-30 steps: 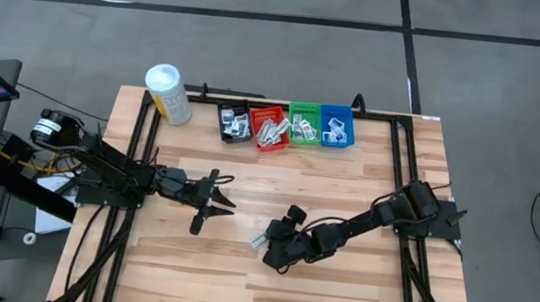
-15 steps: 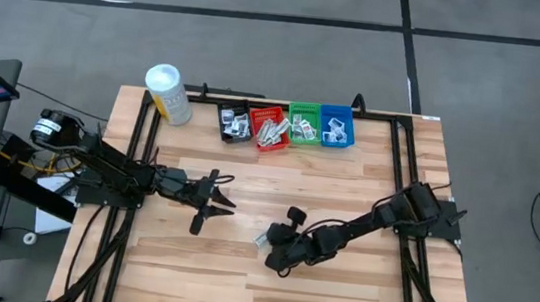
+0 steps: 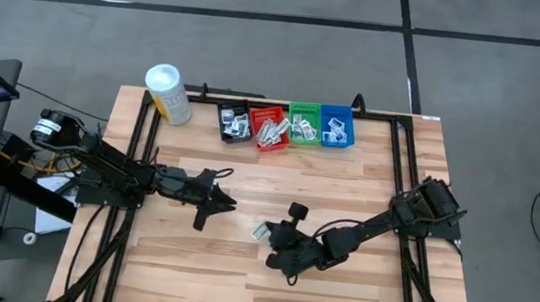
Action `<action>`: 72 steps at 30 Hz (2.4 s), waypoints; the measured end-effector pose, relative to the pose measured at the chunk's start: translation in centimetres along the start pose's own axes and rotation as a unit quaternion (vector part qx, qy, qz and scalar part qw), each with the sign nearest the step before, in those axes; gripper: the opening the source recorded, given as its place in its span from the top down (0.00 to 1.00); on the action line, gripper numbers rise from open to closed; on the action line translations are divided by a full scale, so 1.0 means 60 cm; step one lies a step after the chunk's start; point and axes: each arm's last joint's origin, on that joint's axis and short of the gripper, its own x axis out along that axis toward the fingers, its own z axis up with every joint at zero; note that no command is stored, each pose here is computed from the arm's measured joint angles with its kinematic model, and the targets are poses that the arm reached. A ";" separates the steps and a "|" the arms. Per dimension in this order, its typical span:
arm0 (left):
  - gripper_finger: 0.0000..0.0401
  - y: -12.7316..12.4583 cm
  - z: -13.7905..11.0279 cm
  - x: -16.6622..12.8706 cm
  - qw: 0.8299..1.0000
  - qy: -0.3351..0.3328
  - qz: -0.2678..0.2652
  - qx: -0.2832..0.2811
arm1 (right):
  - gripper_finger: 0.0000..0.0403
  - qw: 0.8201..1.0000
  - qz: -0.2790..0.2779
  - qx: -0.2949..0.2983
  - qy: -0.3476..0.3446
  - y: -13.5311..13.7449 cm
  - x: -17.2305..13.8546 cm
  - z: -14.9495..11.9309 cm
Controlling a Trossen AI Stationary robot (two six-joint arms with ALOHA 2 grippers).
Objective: Pick & Place First Aid Supplies
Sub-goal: Put the green bandage pack into the red bin
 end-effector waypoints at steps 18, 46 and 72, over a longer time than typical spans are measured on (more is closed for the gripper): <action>0.65 -0.004 0.022 0.011 0.998 -0.029 -0.006 -0.055 | 1.00 0.988 -0.027 -0.109 -0.104 -0.024 0.013 0.063; 0.66 -0.009 0.011 0.070 0.997 0.012 -0.021 -0.075 | 1.00 0.985 -0.041 -0.136 -0.094 -0.046 0.033 0.069; 0.97 -0.008 0.011 0.070 1.000 0.009 -0.013 0.001 | 0.99 0.985 -0.031 -0.113 -0.125 -0.039 0.024 0.079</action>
